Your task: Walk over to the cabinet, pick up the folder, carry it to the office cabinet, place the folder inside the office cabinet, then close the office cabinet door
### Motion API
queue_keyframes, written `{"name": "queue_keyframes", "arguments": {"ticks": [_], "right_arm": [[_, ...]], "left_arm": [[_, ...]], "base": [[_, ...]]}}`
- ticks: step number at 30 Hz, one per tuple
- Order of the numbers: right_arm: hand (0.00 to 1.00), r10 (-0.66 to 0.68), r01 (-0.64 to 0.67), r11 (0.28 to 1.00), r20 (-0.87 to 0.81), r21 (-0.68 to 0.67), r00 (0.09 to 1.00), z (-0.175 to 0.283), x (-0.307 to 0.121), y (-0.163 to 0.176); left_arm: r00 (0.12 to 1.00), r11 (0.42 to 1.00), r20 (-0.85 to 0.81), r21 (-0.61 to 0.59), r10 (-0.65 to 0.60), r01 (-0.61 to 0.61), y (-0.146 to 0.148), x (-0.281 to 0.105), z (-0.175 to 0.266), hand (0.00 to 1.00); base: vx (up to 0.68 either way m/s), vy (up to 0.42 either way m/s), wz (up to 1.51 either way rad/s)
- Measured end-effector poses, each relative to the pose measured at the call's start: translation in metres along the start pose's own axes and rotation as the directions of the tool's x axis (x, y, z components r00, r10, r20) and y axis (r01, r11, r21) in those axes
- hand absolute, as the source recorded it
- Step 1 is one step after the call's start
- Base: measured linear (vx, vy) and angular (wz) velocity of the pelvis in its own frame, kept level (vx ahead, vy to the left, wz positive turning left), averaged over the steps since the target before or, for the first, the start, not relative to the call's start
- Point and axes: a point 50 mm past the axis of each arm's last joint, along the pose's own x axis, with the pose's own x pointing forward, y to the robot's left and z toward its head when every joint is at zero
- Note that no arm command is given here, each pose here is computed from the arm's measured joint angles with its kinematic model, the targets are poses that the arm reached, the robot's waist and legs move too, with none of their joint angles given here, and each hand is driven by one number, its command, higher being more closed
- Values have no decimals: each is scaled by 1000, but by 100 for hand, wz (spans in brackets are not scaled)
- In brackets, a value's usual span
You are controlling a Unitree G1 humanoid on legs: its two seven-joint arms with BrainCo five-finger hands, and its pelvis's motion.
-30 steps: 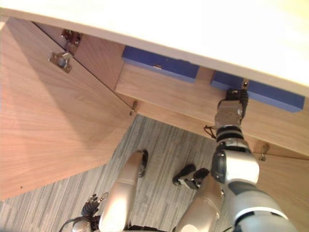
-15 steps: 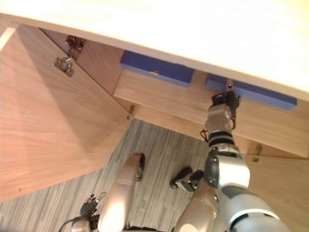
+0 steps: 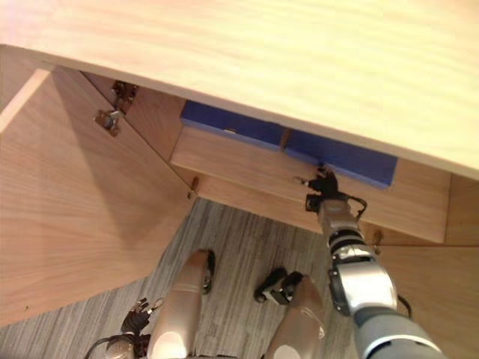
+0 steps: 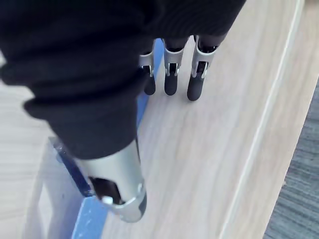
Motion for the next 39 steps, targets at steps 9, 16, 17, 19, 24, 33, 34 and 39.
{"name": "queue_keyframes", "arguments": {"ticks": [9,16,17,19,24,33,34,39], "right_arm": [[0,107,-139,894,-96,-426,990,-37,-9,-5],[0,179,-272,720,-207,-638,962,-65,-19,6],[0,187,-292,703,-227,-649,956,-70,-21,9],[0,198,-315,685,-247,-657,948,-74,-22,15],[0,316,-478,628,-360,-614,878,-104,-39,53],[0,436,-622,525,-444,-580,782,-131,-63,95],[0,434,-623,547,-447,-559,782,-138,-67,94],[0,333,-434,889,-445,-146,832,-187,-101,91]], "left_arm": [[999,998,-26,36,-42,42,1,-1,-3,0],[998,998,-45,40,-48,50,3,-5,-9,0],[998,998,-47,39,-53,54,3,-5,-10,0],[997,998,-48,37,-55,57,3,-5,-9,0],[997,998,-54,22,-53,54,4,-5,-10,0],[992,1000,-120,15,-24,26,14,-6,-23,0],[992,1000,-126,18,-20,22,15,-5,-23,0],[995,999,-104,32,-9,13,11,-1,-17,0]], "base": [[-3,12,3],[35,6,1],[49,1,0],[65,-7,-2],[65,-40,-9],[64,-131,-40],[-2,-92,-16],[-14,-9,-45]]}}
